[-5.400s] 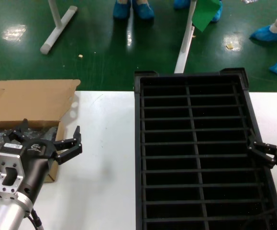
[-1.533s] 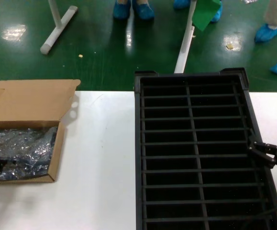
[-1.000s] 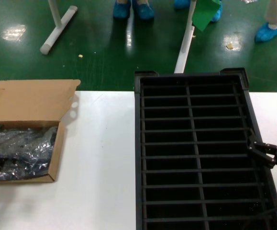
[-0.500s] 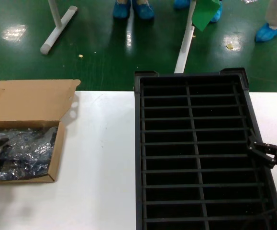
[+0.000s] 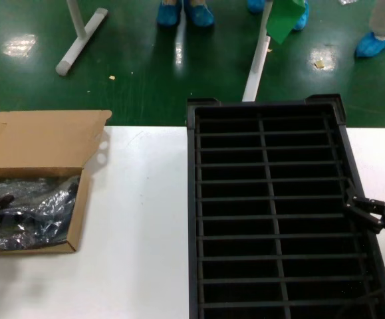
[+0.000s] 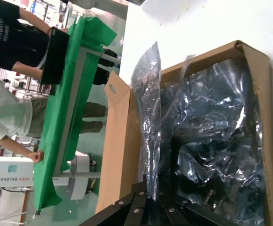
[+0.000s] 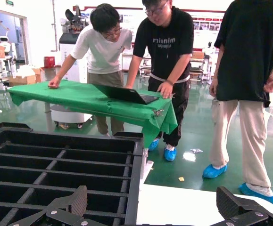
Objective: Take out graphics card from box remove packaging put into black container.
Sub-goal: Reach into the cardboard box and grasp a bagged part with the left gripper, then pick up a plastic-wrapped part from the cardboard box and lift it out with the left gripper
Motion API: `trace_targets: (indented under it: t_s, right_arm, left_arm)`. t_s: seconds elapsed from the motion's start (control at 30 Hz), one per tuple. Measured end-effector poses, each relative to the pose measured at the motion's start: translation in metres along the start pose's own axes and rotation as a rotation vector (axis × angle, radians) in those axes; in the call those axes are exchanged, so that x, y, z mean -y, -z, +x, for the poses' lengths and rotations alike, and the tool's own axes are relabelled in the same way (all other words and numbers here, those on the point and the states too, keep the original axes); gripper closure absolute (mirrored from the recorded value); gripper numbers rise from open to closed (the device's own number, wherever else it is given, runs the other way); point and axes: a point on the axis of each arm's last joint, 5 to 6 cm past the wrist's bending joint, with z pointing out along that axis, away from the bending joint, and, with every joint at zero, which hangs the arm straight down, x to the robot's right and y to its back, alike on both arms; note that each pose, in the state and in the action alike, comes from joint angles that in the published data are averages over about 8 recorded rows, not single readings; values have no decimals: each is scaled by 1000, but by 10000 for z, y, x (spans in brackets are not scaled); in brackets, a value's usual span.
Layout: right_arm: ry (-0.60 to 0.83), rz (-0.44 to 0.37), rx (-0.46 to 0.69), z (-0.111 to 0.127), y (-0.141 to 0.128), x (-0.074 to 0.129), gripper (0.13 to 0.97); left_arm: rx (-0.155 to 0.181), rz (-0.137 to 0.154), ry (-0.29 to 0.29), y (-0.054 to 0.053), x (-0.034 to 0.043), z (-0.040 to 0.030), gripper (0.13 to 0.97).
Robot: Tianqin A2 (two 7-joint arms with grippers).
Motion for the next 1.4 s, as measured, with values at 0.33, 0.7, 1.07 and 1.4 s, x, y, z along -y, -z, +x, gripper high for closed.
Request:
trace_targets:
  t_s: [0.33, 0.7, 1.07, 1.4]
  right_arm:
    - [0, 0, 0, 0, 0, 0, 130]
    - [0, 0, 0, 0, 0, 0, 130]
    - [0, 0, 0, 0, 0, 0, 130]
    - [0, 0, 0, 0, 0, 0, 130]
  left_arm:
    - [7, 5, -7, 39, -27, -131, 955]
    - [33, 42, -35, 262, -5, -517, 955]
    - [26, 130, -32, 739, 237, -1140, 955]
    - [-56, 264, 16, 1036, 467, -1612, 955]
